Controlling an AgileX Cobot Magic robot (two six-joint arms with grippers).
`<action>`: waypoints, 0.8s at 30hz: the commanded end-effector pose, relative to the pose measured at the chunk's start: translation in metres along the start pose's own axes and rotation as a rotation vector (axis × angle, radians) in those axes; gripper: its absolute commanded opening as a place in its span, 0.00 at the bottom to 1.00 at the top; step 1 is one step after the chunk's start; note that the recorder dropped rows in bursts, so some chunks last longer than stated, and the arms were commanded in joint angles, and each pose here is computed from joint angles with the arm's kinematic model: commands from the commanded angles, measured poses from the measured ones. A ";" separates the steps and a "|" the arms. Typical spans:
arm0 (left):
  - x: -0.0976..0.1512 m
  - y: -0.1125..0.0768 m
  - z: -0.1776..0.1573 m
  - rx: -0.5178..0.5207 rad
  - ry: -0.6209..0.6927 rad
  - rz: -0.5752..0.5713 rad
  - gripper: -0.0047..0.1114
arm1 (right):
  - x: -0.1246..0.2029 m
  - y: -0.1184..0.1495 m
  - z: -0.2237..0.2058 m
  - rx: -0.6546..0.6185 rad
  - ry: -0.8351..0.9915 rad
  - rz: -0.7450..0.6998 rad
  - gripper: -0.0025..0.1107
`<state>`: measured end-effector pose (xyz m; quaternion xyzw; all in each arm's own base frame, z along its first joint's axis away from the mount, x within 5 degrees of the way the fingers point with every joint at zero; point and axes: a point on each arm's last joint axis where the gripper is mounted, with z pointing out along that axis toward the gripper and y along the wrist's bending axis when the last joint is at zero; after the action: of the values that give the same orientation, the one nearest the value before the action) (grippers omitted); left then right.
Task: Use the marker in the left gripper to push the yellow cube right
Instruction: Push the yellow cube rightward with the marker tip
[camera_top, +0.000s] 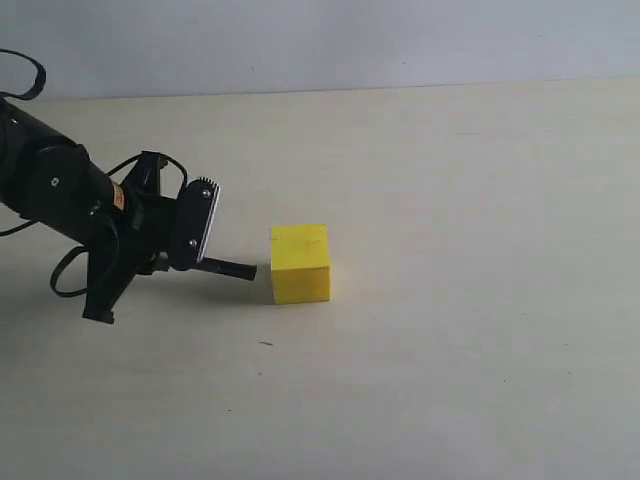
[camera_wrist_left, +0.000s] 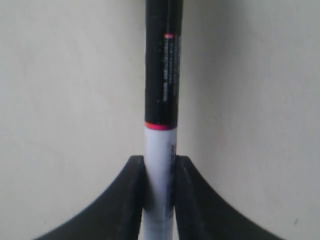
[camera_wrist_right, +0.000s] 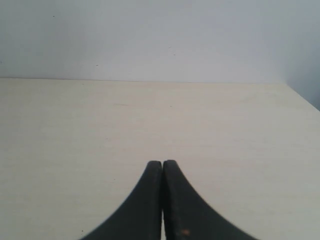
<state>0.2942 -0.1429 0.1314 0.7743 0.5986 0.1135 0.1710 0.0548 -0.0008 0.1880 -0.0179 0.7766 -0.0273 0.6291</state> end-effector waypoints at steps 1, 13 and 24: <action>0.003 0.001 -0.002 0.014 0.009 -0.024 0.04 | 0.000 0.000 0.000 0.007 -0.013 -0.005 0.02; 0.004 0.004 -0.015 -0.007 0.008 -0.078 0.04 | 0.000 0.000 0.000 0.007 -0.013 -0.005 0.02; 0.009 -0.005 -0.018 0.083 0.074 -0.261 0.04 | 0.000 0.000 0.000 0.007 -0.013 -0.005 0.02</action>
<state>0.2838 -0.1319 0.1426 0.7125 0.6841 0.0919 0.1263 0.0548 -0.0008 0.1880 -0.0179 0.7766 -0.0273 0.6291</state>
